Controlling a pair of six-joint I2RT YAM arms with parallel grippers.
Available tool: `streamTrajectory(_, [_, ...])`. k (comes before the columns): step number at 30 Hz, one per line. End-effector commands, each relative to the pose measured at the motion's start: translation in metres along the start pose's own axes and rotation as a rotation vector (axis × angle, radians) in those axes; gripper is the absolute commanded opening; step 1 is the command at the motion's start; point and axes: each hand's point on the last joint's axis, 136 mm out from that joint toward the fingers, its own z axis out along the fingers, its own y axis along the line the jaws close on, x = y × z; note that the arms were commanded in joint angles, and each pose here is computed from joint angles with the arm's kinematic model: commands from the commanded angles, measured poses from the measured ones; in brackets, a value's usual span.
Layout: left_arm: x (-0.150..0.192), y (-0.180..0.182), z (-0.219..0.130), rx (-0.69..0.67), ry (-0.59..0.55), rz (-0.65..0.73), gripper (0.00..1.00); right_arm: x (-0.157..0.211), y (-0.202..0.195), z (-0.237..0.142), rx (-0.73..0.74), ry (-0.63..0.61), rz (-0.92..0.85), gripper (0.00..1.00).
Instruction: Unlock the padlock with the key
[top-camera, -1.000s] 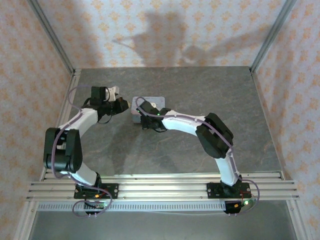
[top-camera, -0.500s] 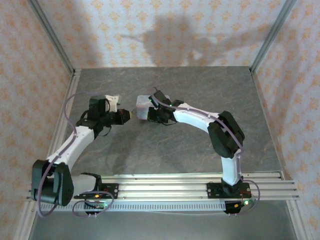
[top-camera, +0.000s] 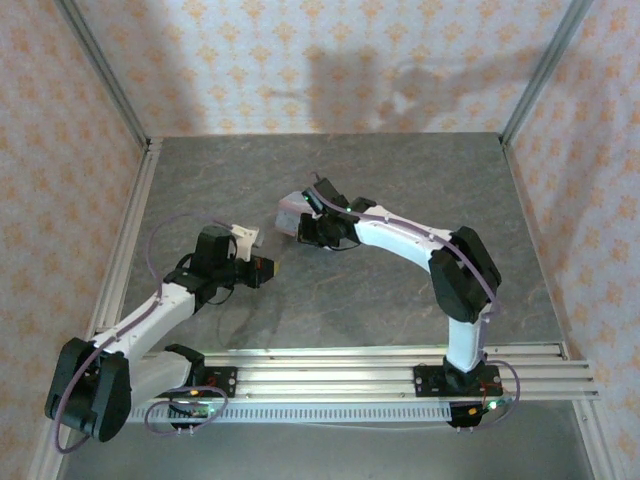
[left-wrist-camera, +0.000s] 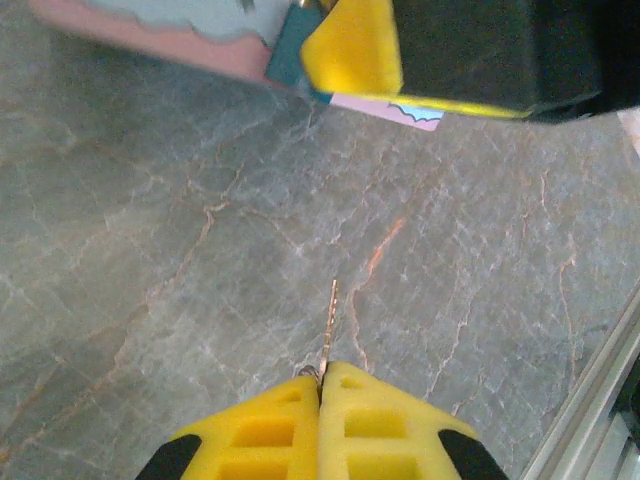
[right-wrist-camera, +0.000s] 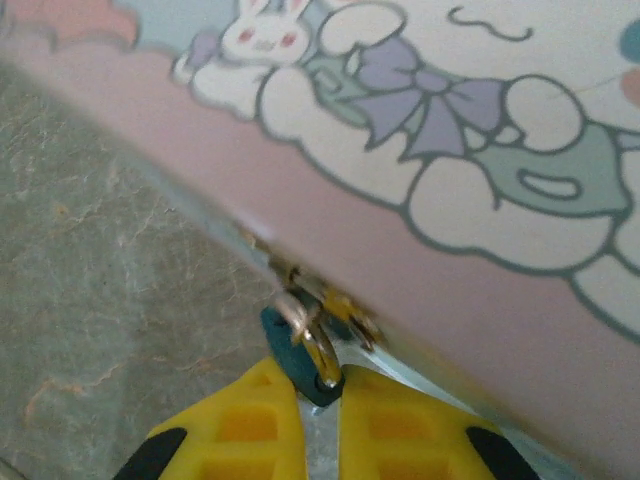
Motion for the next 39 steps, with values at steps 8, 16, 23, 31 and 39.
streamTrajectory(8, [-0.017,-0.013,-0.007,0.023,-0.084,0.041,0.0,-0.004,0.014,-0.034,-0.054,-0.009,-0.019,0.0])
streamTrajectory(16, [-0.009,-0.005,-0.006,-0.002,-0.081,0.021,0.0,-0.003,0.013,-0.036,-0.058,-0.014,-0.028,0.0])
streamTrajectory(23, [-0.011,-0.009,-0.007,0.027,-0.114,0.003,0.0,-0.001,0.011,-0.035,-0.058,-0.013,-0.047,0.0])
streamTrajectory(31, [-0.014,-0.008,0.0,0.052,-0.126,-0.039,0.0,0.004,-0.007,-0.028,-0.004,-0.01,-0.059,0.0])
streamTrajectory(39, [-0.004,0.001,-0.002,0.002,-0.111,-0.039,0.0,0.017,-0.062,-0.001,0.153,-0.039,-0.17,0.0])
